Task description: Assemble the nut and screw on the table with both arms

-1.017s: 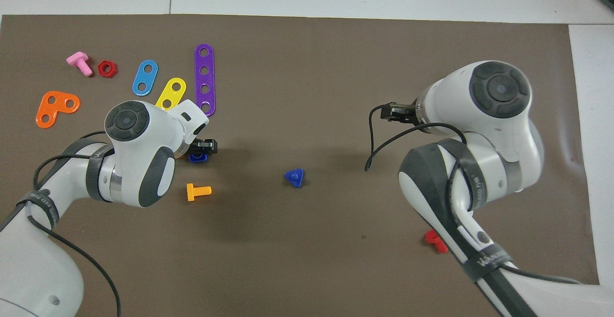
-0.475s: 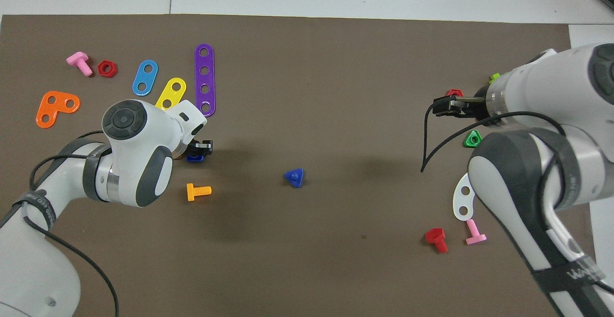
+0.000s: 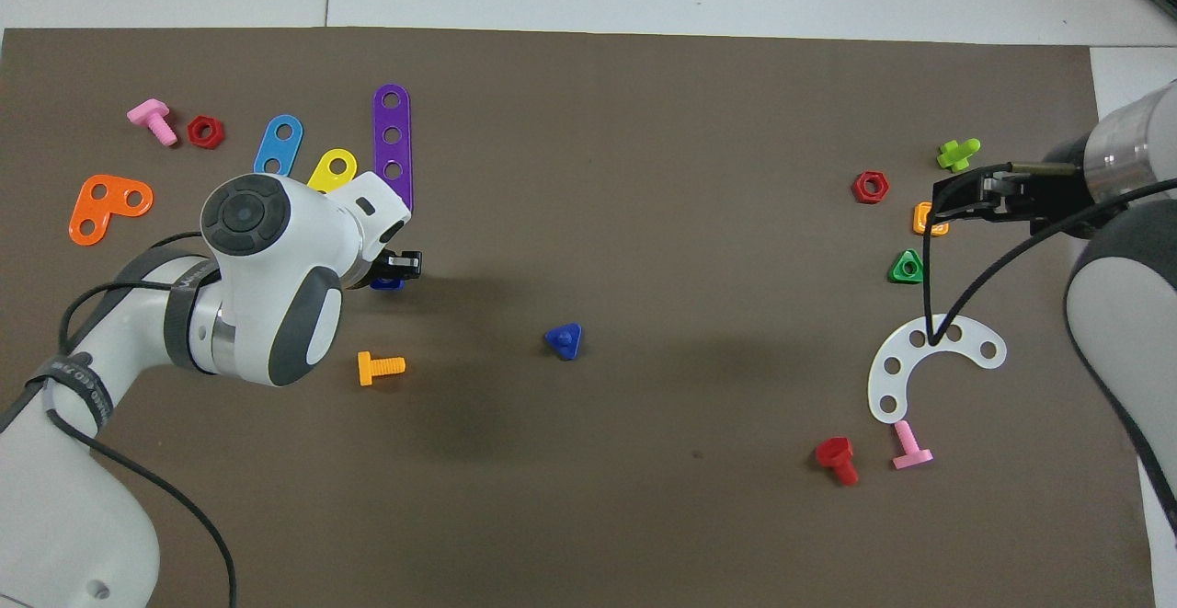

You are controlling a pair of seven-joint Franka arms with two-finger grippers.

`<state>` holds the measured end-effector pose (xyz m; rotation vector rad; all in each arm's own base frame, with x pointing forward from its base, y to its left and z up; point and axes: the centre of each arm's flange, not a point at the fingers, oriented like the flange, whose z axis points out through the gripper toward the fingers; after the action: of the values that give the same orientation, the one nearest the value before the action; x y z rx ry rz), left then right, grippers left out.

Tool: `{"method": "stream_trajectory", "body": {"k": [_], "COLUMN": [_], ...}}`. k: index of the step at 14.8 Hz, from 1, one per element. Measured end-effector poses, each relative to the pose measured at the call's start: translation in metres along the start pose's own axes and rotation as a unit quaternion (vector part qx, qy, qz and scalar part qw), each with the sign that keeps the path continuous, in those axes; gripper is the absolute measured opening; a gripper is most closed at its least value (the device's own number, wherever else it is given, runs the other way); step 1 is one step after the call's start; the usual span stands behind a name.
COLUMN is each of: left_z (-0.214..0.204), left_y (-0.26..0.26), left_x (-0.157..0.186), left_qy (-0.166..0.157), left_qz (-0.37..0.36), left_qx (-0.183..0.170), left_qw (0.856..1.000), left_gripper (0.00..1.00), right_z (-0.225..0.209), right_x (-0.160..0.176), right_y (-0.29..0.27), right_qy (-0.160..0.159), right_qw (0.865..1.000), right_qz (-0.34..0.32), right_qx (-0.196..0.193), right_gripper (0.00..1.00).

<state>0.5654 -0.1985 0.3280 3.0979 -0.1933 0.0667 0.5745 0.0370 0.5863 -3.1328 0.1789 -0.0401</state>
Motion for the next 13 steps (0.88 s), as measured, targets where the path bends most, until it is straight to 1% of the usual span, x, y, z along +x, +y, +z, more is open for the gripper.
{"method": "stream_trajectory", "body": {"k": [2, 4, 8, 13], "left_z": [-0.013, -0.025, -0.035, -0.035], "left_y": [0.027, 0.064, 0.137, 0.179], "left_x": [0.005, 0.006, -0.011, -0.032], "left_qy": [-0.002, -0.001, -0.003, -0.018], "left_qz": [-0.004, -0.011, -0.009, -0.001], "left_qx": [-0.002, -0.004, -0.012, -0.008], "left_qw": [1.0, 1.0, 1.0, 1.0], "left_gripper": [0.47, 0.47, 0.47, 0.47], "right_z": [0.002, 0.003, 0.004, 0.004], "right_x": [-0.003, -0.005, -0.005, -0.006], "right_y": [-0.003, -0.003, -0.004, -0.005], "right_qy": [-0.013, -0.018, -0.02, -0.022], "right_qw": [1.0, 1.0, 1.0, 1.0], "right_qz": [-0.004, -0.005, -0.007, -0.008], "right_qx": [-0.002, -0.003, -0.003, -0.004], "right_gripper": [1.0, 1.0, 1.0, 1.0]}}
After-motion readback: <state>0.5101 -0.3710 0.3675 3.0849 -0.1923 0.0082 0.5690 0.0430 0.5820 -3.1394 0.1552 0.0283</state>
